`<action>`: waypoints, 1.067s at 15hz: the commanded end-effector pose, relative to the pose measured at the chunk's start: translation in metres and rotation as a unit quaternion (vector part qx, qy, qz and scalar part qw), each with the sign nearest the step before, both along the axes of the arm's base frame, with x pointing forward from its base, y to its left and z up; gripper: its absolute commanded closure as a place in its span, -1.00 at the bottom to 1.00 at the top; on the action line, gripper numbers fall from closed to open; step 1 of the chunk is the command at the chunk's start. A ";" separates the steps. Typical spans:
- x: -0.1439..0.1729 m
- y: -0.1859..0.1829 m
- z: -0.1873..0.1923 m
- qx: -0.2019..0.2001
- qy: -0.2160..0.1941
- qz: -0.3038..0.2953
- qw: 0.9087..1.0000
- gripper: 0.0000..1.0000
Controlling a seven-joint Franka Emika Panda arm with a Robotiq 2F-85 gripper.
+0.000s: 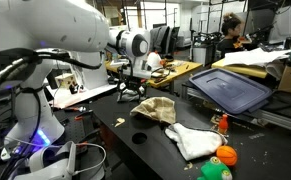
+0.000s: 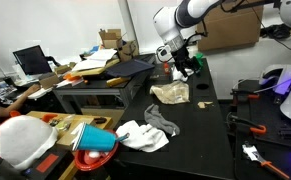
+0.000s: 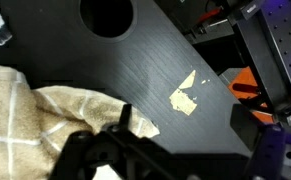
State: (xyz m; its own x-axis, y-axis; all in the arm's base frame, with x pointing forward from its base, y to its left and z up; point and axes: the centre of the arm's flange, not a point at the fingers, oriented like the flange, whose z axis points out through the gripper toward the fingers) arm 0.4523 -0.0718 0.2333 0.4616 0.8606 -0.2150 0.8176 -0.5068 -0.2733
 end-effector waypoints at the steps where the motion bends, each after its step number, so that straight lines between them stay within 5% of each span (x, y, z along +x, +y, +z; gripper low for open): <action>1: -0.001 0.000 -0.007 -0.036 0.006 0.012 0.999 -1.00; 8: 0.006 -0.001 -0.017 -0.105 -0.052 0.066 0.991 -1.00; 16: 0.006 0.002 -0.050 -0.086 -0.106 0.087 0.987 -1.00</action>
State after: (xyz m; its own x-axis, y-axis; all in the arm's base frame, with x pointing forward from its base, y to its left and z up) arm 0.4613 -0.0721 0.1924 0.3634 0.8770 -0.3144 0.9206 -0.3899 -0.0236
